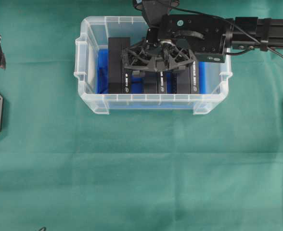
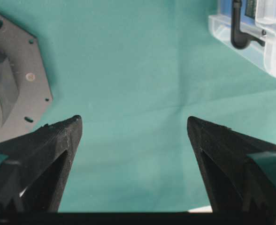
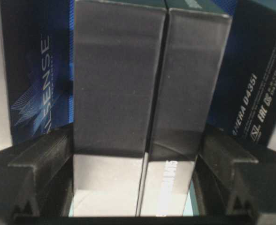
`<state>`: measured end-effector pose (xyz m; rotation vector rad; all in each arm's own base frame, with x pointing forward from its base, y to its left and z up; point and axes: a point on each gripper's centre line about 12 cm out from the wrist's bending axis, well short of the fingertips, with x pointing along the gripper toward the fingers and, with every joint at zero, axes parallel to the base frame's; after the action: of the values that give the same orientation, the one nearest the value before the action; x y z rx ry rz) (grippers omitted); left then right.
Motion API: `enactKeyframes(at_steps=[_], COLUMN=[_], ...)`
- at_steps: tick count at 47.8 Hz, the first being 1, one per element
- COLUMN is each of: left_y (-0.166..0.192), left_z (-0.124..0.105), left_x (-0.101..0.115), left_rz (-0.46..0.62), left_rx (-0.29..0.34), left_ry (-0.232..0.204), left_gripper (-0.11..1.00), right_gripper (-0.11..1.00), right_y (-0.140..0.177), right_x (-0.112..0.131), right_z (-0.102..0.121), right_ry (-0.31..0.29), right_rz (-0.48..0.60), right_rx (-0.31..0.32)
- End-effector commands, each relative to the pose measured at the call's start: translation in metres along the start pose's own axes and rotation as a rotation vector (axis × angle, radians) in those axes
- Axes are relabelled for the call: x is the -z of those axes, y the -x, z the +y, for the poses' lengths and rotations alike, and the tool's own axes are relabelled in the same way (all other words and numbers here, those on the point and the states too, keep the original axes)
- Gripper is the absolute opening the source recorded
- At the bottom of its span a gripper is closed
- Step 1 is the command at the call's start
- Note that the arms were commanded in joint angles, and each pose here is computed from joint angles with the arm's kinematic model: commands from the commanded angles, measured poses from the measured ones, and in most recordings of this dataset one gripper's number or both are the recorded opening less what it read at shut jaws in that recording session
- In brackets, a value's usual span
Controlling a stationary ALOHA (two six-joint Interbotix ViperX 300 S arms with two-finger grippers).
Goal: Take out the box from the case.
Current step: 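Lower the right gripper around the middle box and close on it, then lift the middle box upward out of the bin with the right gripper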
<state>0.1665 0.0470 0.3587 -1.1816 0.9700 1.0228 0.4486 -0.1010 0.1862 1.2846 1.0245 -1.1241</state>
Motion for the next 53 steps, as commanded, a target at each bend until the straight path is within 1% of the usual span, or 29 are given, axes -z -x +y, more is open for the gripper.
enactKeyframes(at_steps=[1,12,18,32,40,53], left_y=[0.002,0.003,0.003,0.003,0.003,0.003], left_z=[-0.002,-0.002,-0.002,-0.002,-0.002,-0.002], left_x=[-0.001,-0.001,-0.001,-0.001,-0.001,-0.001], left_rz=[-0.006,-0.006,-0.005,-0.007,-0.007,-0.006], left_rx=[0.009,0.009,0.01,0.011,0.012,0.009], left_ry=[0.002,0.005,0.003,0.003,0.003,0.003], left_gripper=[0.93,0.93,0.93,0.93,0.93,0.93], right_gripper=[0.69,0.69,0.69,0.69,0.68,0.68], right_y=[0.014,0.015,0.024,0.07,0.097,0.136], right_x=[0.001,0.001,-0.001,-0.008,-0.01,-0.011], right_z=[0.005,0.006,0.008,0.009,0.013,0.015], right_ry=[0.001,0.0,-0.003,-0.017,-0.02,-0.016], right_rz=[-0.003,-0.003,-0.007,-0.008,-0.011,-0.012], right_rx=[-0.035,-0.038,-0.046,-0.034,-0.054,-0.059])
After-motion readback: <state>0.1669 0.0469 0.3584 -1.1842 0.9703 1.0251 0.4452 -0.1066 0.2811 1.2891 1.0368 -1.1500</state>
